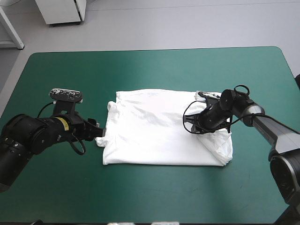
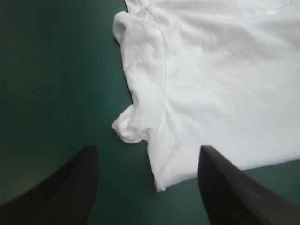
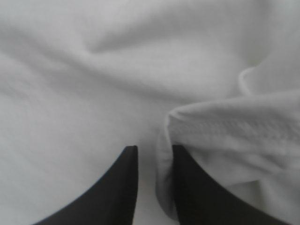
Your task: Fold the cloth
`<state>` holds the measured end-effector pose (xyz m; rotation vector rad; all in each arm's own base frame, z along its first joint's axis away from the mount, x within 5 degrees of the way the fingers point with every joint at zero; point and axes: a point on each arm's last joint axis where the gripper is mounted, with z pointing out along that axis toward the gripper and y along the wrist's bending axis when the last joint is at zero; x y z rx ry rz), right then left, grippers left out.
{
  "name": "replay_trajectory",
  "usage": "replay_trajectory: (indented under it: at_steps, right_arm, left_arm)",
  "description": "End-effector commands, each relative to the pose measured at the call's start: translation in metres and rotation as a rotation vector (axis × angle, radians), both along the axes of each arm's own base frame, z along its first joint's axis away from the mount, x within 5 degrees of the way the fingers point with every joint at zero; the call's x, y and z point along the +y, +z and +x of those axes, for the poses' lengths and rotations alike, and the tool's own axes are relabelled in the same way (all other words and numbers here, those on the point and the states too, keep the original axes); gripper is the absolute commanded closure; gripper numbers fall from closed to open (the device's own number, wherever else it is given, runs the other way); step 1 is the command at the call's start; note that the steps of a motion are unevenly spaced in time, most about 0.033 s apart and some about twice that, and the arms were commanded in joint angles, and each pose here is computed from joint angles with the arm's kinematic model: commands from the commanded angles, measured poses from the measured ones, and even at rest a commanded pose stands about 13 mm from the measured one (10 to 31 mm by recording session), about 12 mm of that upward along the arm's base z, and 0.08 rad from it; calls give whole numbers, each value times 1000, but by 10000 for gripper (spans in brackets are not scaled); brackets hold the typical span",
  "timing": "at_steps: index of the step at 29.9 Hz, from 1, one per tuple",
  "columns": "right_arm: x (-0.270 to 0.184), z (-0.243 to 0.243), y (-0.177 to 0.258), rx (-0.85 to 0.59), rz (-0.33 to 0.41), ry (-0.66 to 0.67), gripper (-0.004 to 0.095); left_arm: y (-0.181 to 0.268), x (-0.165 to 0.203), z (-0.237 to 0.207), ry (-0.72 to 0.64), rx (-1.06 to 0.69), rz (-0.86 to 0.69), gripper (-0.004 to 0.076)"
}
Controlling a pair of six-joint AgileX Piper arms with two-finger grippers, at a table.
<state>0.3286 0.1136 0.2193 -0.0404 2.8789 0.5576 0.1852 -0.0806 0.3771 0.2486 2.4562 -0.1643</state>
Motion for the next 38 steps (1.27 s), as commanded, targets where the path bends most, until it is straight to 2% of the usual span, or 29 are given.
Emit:
replay_trajectory:
  at_steps: [1, 4, 7, 9, 14, 16, 22, 31, 38]
  right_arm:
    - [2, -6, 34, -80, 59, 24, 464]
    - [0, -17, 59, -150, 76, 25, 454]
    - [-8, -35, 90, -231, 57, 32, 454]
    - [-18, -51, 109, -273, -1, 18, 453]
    - [-54, -94, 133, -278, -270, -53, 453]
    - [-62, -109, 139, -288, -307, -76, 454]
    - [-71, -140, 153, -353, -272, -145, 456]
    - [-73, -147, 155, -349, -263, -167, 463]
    - [-73, -147, 155, -346, -264, -171, 467]
  left_arm:
    - [15, -1, -1, -11, -80, -43, 285]
    - [14, -1, -2, -9, -66, -36, 285]
    - [14, -1, -2, -11, -61, -31, 285]
    - [14, -1, -2, -11, -59, -30, 285]
    - [11, -1, -2, -27, -36, -10, 285]
    - [3, -4, 0, -50, 35, 17, 285]
    - [-31, -21, 21, -79, 262, 70, 285]
    - [-79, -35, 45, -80, 413, 114, 285]
    - [-117, -36, 45, -75, 430, 103, 285]
